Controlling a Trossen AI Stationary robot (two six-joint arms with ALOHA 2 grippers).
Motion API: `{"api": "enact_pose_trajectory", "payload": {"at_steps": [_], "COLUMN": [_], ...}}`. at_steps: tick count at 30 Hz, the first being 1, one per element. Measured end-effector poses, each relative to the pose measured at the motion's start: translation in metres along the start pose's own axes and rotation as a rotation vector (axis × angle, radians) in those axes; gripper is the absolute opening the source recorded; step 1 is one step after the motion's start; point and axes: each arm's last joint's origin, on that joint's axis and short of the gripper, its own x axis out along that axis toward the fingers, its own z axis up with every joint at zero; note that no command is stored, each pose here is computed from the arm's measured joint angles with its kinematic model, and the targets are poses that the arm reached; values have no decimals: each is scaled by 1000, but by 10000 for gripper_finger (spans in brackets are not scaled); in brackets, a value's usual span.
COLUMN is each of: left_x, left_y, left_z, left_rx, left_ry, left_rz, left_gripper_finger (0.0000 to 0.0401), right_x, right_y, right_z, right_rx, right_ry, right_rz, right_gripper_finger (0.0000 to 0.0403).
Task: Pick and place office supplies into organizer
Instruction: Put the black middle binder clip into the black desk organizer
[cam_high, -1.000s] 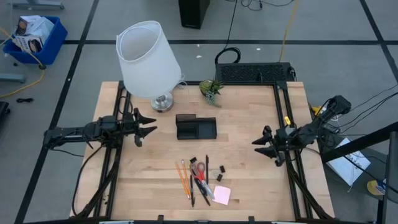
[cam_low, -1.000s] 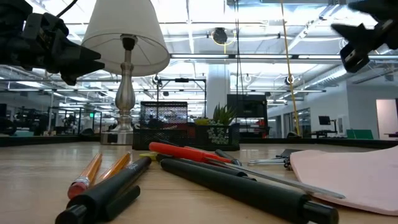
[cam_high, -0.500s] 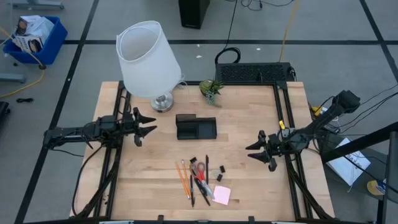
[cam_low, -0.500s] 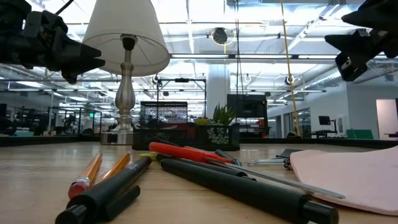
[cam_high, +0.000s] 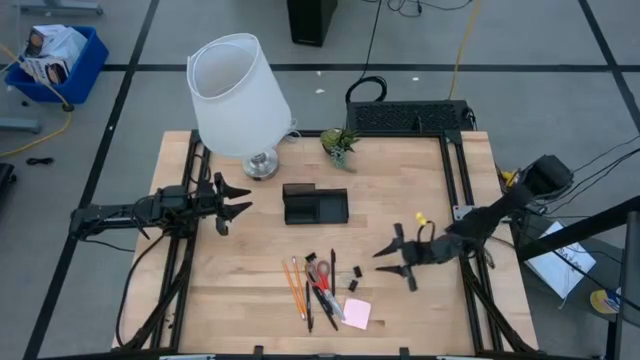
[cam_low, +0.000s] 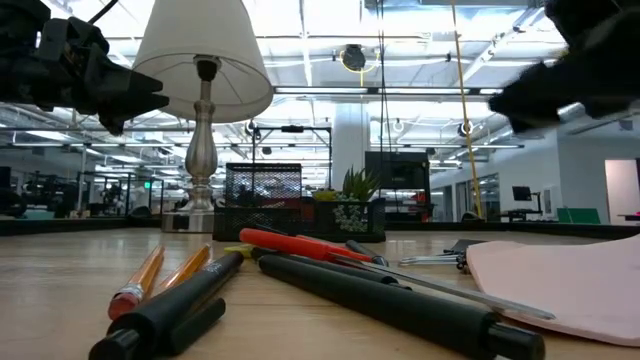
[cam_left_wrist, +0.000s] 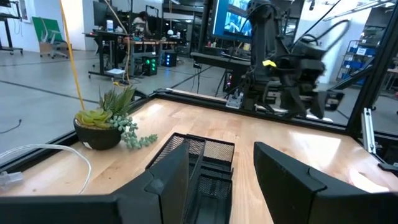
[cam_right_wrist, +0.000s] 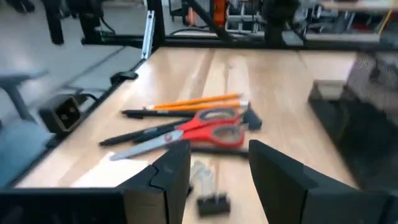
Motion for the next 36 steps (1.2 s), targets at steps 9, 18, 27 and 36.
{"api": "enact_pose_trajectory", "payload": {"at_steps": [9, 18, 27, 36], "left_x": [0, 0, 0, 0], "left_y": [0, 0, 0, 0], "left_z": [0, 0, 0, 0], "left_rx": [0, 0, 0, 0], "left_ry": [0, 0, 0, 0], "left_rz": [0, 0, 0, 1], "left_gripper_finger": [186, 186, 186, 186], "right_x": [49, 56, 55, 53], "right_y": [-11, -20, -20, -21], "right_z": [4, -8, -11, -19], "right_rx": [-49, -89, -115, -58], "right_ry": [86, 186, 225, 305], "right_rz": [65, 157, 135, 55], "right_gripper_finger": [155, 155, 155, 191]}}
